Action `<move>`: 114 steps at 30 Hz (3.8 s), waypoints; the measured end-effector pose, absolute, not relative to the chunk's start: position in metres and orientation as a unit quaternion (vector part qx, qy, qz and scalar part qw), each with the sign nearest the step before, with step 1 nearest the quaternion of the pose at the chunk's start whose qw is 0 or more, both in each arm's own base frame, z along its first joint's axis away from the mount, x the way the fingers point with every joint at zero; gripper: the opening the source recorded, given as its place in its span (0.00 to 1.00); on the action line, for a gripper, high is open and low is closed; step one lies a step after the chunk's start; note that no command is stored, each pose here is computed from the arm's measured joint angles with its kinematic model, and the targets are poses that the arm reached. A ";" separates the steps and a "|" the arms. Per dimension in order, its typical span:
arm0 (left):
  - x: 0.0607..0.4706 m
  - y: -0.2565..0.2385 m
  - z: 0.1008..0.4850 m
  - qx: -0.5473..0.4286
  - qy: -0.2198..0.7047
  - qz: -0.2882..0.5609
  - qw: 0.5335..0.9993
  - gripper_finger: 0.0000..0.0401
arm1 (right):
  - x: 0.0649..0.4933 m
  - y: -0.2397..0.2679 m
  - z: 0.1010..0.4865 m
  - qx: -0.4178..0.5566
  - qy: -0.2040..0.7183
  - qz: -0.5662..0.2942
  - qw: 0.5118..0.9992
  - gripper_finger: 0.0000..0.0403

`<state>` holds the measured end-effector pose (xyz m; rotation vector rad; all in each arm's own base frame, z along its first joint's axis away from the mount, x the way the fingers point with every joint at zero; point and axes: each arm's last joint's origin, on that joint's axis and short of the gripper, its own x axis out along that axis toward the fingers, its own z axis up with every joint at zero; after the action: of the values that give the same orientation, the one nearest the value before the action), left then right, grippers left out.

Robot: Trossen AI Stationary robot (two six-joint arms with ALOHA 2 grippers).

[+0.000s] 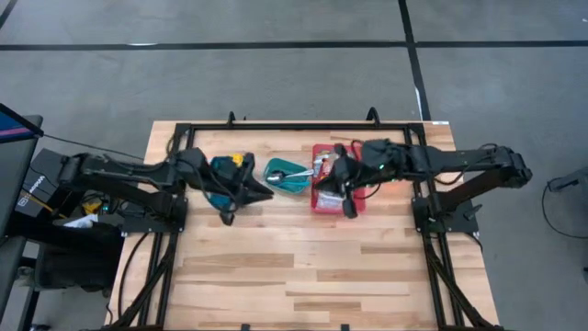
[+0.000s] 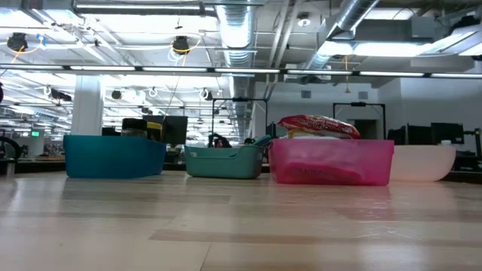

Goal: Pick & Place Food Item
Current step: Return to Home Position

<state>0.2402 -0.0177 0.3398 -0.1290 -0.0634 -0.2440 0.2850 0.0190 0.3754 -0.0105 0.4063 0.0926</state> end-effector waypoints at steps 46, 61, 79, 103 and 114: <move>0.134 -0.008 0.381 -0.022 -0.091 -0.065 0.994 0.00 | 0.122 0.007 0.364 0.062 -0.061 0.032 0.996 0.00; 0.121 -0.006 0.384 -0.042 -0.101 -0.057 0.992 0.00 | 0.074 0.004 0.371 0.122 -0.113 0.039 0.985 0.00; 0.068 -0.002 0.383 -0.049 -0.120 -0.016 0.991 0.00 | 0.044 0.002 0.369 0.113 -0.136 0.041 0.983 0.00; 0.021 0.000 0.380 -0.051 -0.171 -0.019 0.984 0.00 | -0.014 -0.001 0.358 0.117 -0.203 0.050 0.971 0.00; -0.002 0.000 0.375 -0.052 -0.190 -0.021 0.980 0.00 | -0.016 -0.001 0.353 0.118 -0.196 0.048 0.972 0.00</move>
<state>-0.0021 0.0004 0.3747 -0.1037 -0.3823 -0.0420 -0.0155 -0.0008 0.3532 0.2381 -0.3958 0.0964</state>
